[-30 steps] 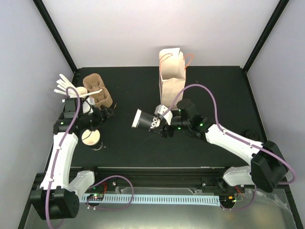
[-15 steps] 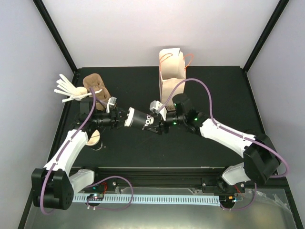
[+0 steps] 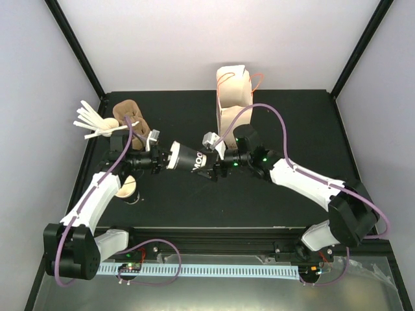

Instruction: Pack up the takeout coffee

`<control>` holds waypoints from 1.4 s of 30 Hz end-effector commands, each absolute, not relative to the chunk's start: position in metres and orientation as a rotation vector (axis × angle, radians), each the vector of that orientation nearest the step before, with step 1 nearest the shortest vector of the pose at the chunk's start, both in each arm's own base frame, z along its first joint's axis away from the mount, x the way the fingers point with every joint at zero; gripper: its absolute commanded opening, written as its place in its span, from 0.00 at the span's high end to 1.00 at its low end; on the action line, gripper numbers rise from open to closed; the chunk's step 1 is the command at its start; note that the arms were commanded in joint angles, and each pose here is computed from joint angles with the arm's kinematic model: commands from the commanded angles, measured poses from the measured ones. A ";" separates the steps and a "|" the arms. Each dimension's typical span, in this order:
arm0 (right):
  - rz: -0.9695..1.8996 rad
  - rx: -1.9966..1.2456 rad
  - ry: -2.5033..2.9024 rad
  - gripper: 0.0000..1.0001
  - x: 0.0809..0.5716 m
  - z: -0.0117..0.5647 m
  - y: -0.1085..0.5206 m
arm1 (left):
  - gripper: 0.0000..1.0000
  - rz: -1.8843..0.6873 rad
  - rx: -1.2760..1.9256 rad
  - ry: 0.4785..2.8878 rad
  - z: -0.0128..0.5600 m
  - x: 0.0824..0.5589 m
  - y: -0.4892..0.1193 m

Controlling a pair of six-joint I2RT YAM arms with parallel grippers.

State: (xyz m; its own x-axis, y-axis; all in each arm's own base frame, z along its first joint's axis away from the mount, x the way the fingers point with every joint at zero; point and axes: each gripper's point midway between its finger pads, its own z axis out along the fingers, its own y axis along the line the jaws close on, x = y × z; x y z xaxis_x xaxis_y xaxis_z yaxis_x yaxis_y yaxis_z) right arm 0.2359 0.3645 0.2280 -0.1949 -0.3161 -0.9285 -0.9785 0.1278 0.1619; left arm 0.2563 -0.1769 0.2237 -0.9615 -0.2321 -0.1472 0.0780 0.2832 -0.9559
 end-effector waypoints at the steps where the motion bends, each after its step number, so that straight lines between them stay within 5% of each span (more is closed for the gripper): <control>1: 0.917 -1.145 1.725 0.01 0.262 0.229 0.344 | 0.99 -1.639 -0.079 2.275 0.237 0.262 -0.176; 18: 0.427 -0.126 2.652 0.00 0.309 0.133 0.147 | 0.99 -0.847 0.269 2.594 0.159 0.299 -0.218; 27: 0.122 0.394 2.648 0.00 0.318 0.133 0.048 | 0.98 -0.413 0.604 2.621 0.126 0.290 -0.252; 38: 0.014 0.623 2.628 0.00 0.318 0.125 0.019 | 0.85 -0.367 0.707 2.603 0.108 0.289 -0.268; 42: -0.035 0.705 2.626 0.00 0.313 0.123 0.002 | 0.73 -0.366 0.734 2.599 0.109 0.288 -0.268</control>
State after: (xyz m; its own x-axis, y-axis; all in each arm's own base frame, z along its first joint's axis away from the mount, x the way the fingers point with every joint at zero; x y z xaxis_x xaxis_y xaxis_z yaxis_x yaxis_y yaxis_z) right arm 0.3145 0.0234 0.1205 -0.8225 0.4096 -0.3947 0.3950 0.9106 0.1217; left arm 0.2796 -0.2620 0.0987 -0.8088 0.4133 -0.4183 0.5138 0.8427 -0.1607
